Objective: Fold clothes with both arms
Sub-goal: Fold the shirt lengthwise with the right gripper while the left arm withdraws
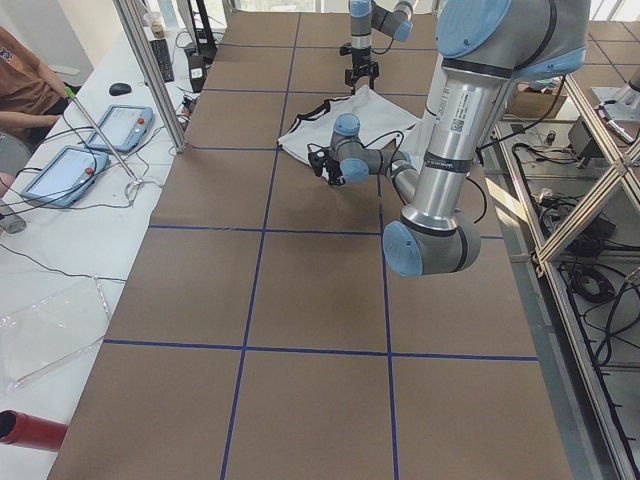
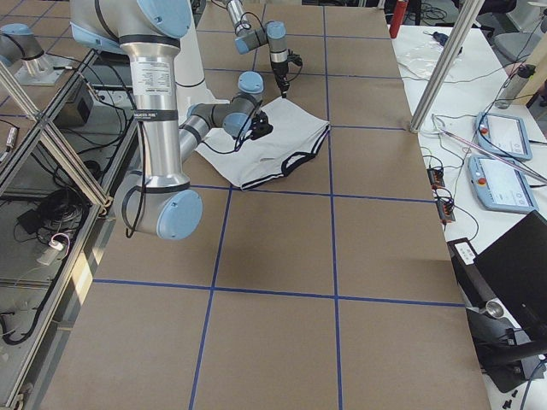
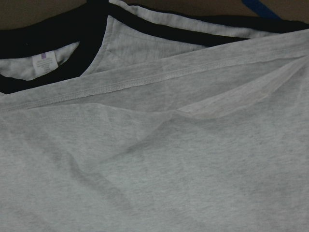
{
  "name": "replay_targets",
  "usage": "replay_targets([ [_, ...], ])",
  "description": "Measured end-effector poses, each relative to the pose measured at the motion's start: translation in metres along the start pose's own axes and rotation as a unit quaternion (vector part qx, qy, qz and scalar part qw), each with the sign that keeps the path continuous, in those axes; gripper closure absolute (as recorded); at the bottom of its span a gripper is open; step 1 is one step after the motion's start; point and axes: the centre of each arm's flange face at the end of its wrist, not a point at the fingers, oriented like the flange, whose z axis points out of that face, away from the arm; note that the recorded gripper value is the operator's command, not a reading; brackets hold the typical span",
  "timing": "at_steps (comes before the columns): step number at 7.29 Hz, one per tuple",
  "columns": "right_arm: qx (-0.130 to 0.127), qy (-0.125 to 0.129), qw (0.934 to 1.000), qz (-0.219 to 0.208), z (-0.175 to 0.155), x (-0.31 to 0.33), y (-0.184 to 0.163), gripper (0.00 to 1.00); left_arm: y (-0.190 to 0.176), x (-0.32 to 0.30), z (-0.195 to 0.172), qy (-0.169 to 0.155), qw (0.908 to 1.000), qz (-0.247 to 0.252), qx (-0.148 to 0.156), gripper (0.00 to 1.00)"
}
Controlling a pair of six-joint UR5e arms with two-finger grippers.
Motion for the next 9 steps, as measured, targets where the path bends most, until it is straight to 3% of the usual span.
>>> replay_targets([
  [3,0.003,-0.011,0.9999,0.002,-0.006,-0.008,-0.003,0.0,-0.118,0.068,-0.008,0.018,0.9965,0.034,0.074,1.0],
  [5,0.025,-0.047,0.9985,-0.011,-0.016,-0.023,-0.008,0.0,-0.202,0.125,-0.002,0.043,0.9914,0.037,0.118,1.0],
  [7,0.055,-0.089,0.9927,-0.06,-0.022,-0.048,-0.005,0.0,-0.243,0.162,0.021,0.07,0.9865,0.04,0.142,1.0],
  [8,0.068,-0.104,0.9896,-0.073,-0.019,-0.063,-0.001,0.0,-0.251,0.172,0.027,0.076,0.9849,0.042,0.15,0.96],
  [9,0.08,-0.112,0.9874,-0.077,-0.01,-0.08,0.003,0.0,-0.254,0.178,0.03,0.081,0.9839,0.044,0.153,0.77],
])
